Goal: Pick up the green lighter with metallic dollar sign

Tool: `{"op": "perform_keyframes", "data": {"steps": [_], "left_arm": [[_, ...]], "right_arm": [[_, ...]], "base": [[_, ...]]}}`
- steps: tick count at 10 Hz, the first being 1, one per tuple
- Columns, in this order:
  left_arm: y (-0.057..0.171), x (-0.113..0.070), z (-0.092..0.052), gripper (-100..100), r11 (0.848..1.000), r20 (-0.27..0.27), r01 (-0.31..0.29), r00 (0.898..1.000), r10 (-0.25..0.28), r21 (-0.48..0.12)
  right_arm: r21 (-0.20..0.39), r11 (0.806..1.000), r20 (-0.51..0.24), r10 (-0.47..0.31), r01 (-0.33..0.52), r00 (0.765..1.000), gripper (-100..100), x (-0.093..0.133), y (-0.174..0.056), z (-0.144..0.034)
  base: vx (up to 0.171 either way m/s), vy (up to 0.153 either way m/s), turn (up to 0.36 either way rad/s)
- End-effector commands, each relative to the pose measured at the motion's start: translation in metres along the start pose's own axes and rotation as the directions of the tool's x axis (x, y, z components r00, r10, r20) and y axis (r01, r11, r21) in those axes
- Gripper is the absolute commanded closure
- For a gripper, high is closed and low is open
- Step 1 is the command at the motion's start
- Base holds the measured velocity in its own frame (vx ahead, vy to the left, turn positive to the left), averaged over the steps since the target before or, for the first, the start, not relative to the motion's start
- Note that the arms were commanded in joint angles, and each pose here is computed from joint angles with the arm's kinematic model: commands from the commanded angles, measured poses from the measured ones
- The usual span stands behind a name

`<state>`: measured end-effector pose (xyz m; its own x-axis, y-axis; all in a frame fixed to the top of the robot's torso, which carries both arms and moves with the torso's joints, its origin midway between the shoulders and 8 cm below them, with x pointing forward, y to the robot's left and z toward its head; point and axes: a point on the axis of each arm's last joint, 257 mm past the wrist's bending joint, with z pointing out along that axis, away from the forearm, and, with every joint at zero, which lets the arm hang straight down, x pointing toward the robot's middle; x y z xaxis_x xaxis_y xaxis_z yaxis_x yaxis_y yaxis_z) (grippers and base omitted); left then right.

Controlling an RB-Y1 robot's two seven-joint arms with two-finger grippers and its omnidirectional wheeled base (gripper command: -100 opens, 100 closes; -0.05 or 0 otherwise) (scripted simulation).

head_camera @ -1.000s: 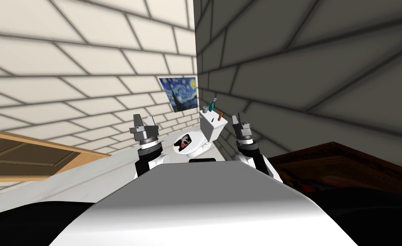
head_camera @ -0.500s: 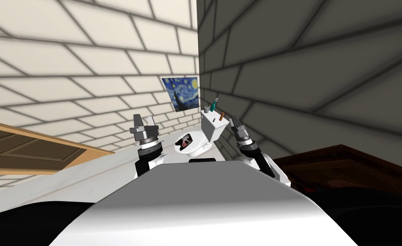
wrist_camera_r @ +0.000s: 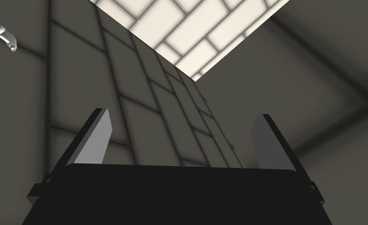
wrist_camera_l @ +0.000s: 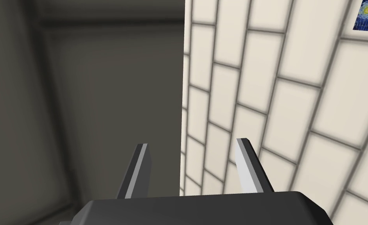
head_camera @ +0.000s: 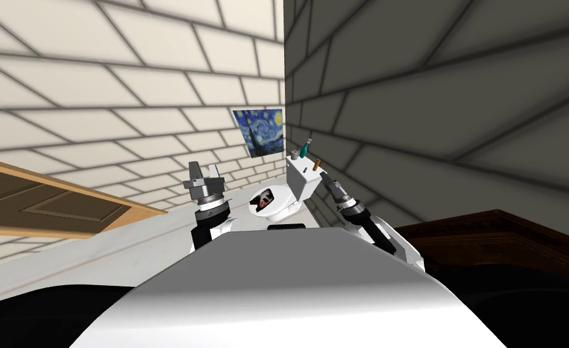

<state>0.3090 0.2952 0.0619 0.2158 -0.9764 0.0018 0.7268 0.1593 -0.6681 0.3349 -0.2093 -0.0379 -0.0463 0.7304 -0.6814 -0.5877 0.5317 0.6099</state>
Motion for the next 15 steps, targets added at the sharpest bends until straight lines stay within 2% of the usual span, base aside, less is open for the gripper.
{"op": "perform_keyframes", "data": {"steps": [1,2,4,5,7,8,10,11,13,14,15], "left_arm": [[0.000,0.000,0.000,0,1.000,0.000,0.000,1.000,0.000,0.000],[0.000,0.000,0.000,0,1.000,0.000,0.000,1.000,0.000,0.000],[0.000,0.000,0.000,0,1.000,0.000,0.000,1.000,0.000,0.000],[0.000,0.000,0.000,0,1.000,0.000,0.000,1.000,0.000,0.000],[0.000,0.000,0.000,0,1.000,0.000,0.000,1.000,0.000,0.000],[0.000,0.000,0.000,0,1.000,0.000,0.000,1.000,0.000,0.000],[0.000,0.000,0.000,0,1.000,0.000,0.000,1.000,0.000,0.000],[0.000,0.000,0.000,0,1.000,0.000,0.000,1.000,0.000,0.000],[0.000,0.000,0.000,0,1.000,0.000,0.000,1.000,0.000,0.000],[0.000,0.000,0.000,0,1.000,0.000,0.000,1.000,0.000,0.000],[0.000,0.000,0.000,0,1.000,0.000,0.000,1.000,0.000,0.000]], "right_arm": [[-0.001,1.000,-0.039,-0.019,0.019,0.999,-100,0.005,-0.002,-0.001],[0.031,0.997,-0.093,-0.060,0.063,0.994,-100,0.016,-0.014,-0.007],[0.018,0.996,-0.140,-0.080,0.083,0.987,-100,0.021,-0.013,-0.009],[0.045,0.990,-0.195,-0.120,0.131,0.973,-100,0.031,-0.026,-0.017],[0.027,0.988,-0.244,-0.141,0.152,0.960,-100,0.036,-0.026,-0.019],[0.048,0.978,-0.299,-0.179,0.202,0.937,-100,0.044,-0.039,-0.029],[0.025,0.974,-0.347,-0.201,0.223,0.916,-100,0.049,-0.039,-0.032],[0.040,0.961,-0.397,-0.235,0.273,0.887,-100,0.056,-0.052,-0.042],[0.012,0.956,-0.444,-0.258,0.293,0.858,-100,0.060,-0.053,-0.045],[0.019,0.939,-0.492,-0.289,0.343,0.821,-100,0.066,-0.066,-0.056],[0.002,0.936,-0.515,-0.301,0.352,0.803,-100,0.068,-0.066,-0.058]], "base": [[0.000,0.000,0.000],[-0.003,0.014,0.099],[-0.002,0.008,0.024],[-0.003,0.015,0.073],[-0.001,0.006,0.038],[-0.002,0.014,0.096],[-0.002,0.009,0.028],[0.000,0.015,0.101],[-0.001,0.006,0.029],[-0.001,0.013,0.112],[0.001,0.011,0.061]]}}
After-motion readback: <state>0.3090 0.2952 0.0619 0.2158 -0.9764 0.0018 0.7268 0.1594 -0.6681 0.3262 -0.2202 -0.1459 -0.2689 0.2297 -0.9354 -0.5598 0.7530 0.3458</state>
